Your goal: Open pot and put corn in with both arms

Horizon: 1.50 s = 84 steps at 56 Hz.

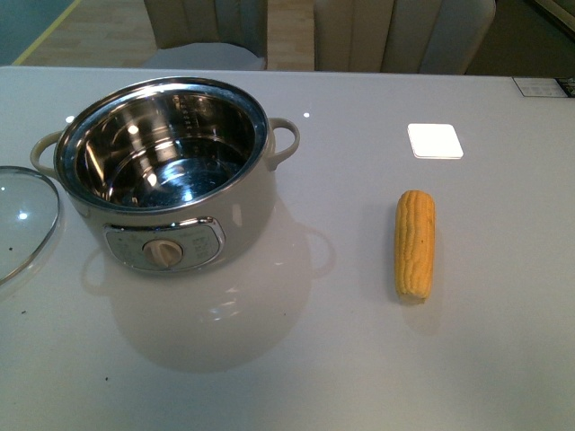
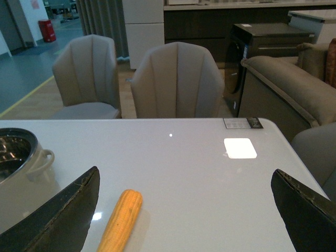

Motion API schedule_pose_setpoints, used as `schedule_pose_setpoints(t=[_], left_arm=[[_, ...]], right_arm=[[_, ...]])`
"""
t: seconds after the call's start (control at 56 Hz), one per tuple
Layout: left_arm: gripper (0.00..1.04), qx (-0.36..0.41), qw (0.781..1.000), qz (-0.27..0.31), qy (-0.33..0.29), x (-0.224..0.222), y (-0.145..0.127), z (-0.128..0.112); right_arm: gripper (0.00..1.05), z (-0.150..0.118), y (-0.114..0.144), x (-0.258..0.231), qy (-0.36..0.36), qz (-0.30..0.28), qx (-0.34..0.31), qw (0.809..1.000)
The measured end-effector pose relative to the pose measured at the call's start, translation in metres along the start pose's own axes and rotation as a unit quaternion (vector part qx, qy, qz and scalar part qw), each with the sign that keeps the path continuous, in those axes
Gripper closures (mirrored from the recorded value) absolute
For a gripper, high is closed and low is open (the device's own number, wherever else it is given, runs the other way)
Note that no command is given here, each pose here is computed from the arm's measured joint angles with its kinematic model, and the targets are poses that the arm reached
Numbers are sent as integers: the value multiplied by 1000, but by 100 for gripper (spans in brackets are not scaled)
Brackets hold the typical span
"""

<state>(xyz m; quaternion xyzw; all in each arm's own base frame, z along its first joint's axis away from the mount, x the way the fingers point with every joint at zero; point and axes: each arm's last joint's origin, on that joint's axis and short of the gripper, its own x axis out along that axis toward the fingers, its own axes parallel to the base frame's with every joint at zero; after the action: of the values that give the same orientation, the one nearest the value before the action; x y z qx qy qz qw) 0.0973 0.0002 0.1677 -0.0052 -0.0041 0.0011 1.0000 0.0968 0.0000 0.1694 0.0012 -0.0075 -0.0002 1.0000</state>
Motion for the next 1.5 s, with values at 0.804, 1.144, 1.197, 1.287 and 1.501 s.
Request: schedule_pose_setpoints(t=[0.804,1.144,1.197,1.287,1.501], left_arm=[[7,1,1000,0,0,0,0,0],[7,1,1000,0,0,0,0,0],[7,1,1000,0,0,0,0,0],[7,1,1000,0,0,0,0,0],[7,1,1000,0,0,0,0,0]], right_arm=[[9,0,0,0,0,0,0,1000],[9,-16,8,21,296,93,69,948],[9,-17,10,27,295,95,63,949],[9,-23,19,44,294,99,48,949],[9,-43,51,97,292,126,7,948]])
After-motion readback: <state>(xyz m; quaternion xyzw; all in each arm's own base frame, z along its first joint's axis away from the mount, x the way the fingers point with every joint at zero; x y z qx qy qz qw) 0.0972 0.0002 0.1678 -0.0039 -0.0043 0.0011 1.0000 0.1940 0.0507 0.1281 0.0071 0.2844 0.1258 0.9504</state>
